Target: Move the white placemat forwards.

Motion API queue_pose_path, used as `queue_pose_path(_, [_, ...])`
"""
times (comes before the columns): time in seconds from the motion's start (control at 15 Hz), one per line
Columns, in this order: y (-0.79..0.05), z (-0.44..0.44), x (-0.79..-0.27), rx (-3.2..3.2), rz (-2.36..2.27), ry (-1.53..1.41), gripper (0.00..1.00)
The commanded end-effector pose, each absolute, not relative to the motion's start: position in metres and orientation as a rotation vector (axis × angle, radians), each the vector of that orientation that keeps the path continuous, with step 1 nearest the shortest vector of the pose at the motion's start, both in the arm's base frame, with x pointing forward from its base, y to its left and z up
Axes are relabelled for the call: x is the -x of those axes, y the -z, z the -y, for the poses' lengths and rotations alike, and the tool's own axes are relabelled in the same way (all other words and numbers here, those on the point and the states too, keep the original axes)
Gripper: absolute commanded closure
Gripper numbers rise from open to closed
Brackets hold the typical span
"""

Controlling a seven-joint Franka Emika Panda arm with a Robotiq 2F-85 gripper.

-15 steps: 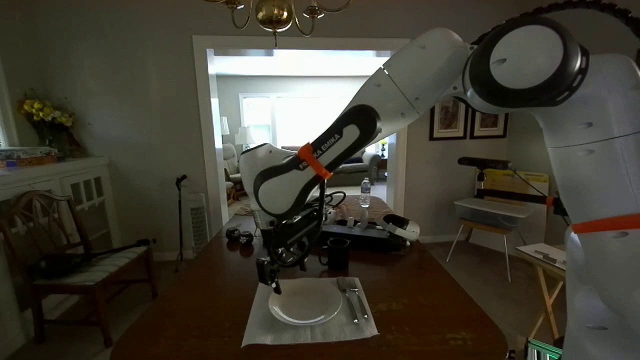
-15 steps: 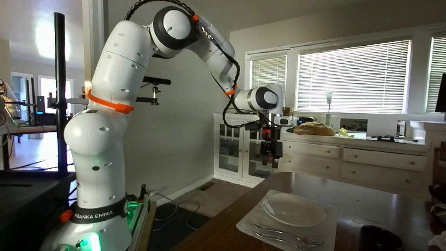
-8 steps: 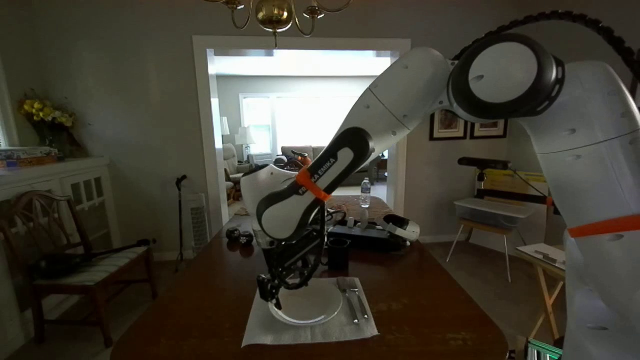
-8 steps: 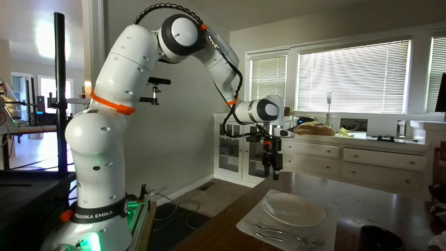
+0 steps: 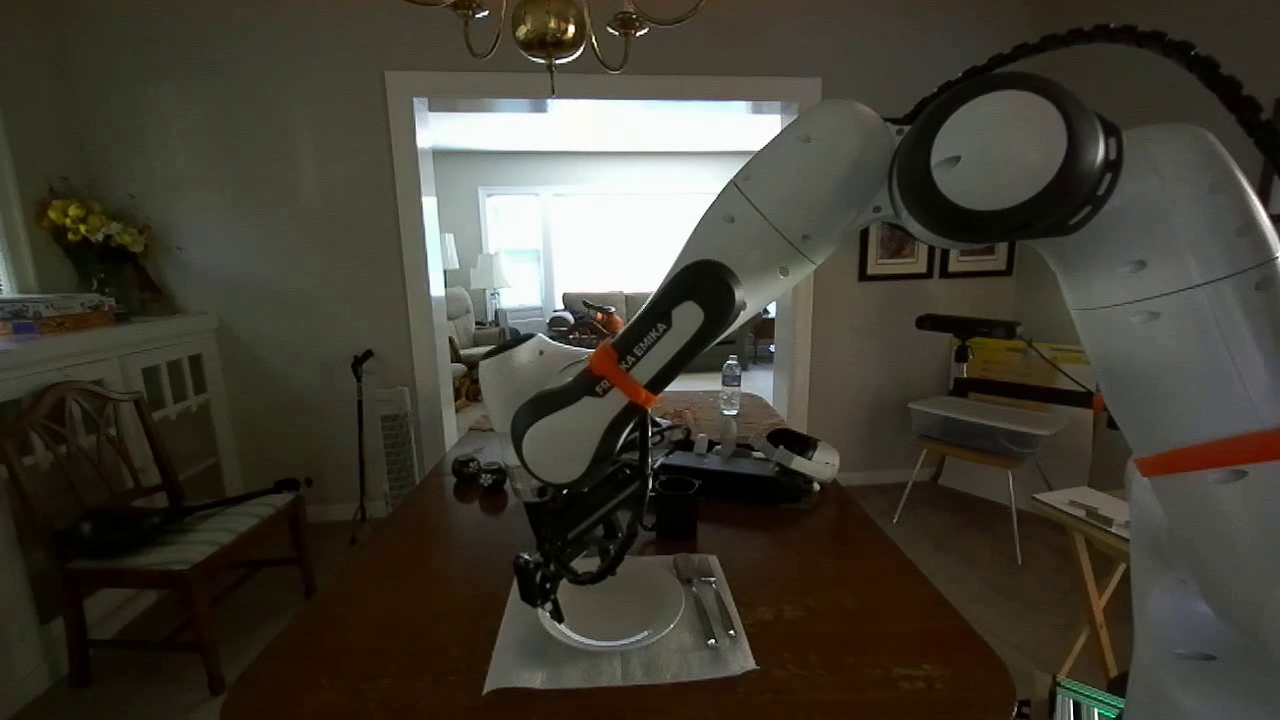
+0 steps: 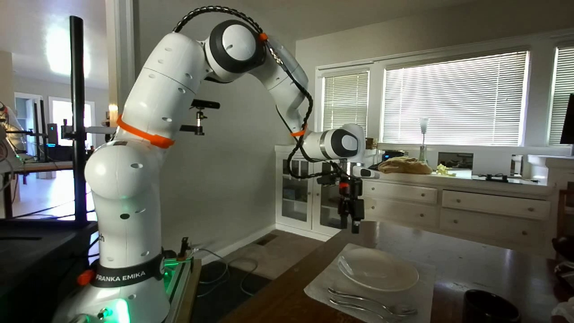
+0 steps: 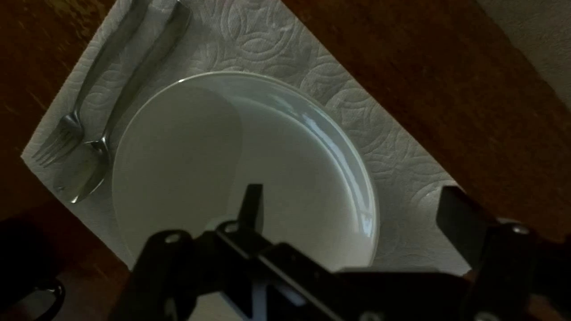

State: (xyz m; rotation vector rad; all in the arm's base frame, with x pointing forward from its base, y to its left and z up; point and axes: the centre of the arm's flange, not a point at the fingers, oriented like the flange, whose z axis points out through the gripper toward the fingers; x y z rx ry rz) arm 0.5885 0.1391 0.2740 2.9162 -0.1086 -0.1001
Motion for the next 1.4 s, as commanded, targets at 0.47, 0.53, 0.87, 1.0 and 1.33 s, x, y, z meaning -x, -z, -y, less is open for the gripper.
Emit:
queue_pose_path(0.47, [-0.227,-0.153,-0.587,-2.752,0.179,0.079,0.00])
queue_pose_path(0.53, [-0.221,-0.153,-0.587,-2.733,0.177,0.077,0.00])
queue_pose_path(0.87, [-0.209,-0.156,-0.585,-2.678,0.159,0.045,0.02])
queue_pose_path(1.0, [-0.205,-0.159,-0.585,-2.670,0.144,0.040,0.00])
queue_pose_path(1.33, [-0.200,-0.165,-0.588,-2.663,0.104,0.025,0.08])
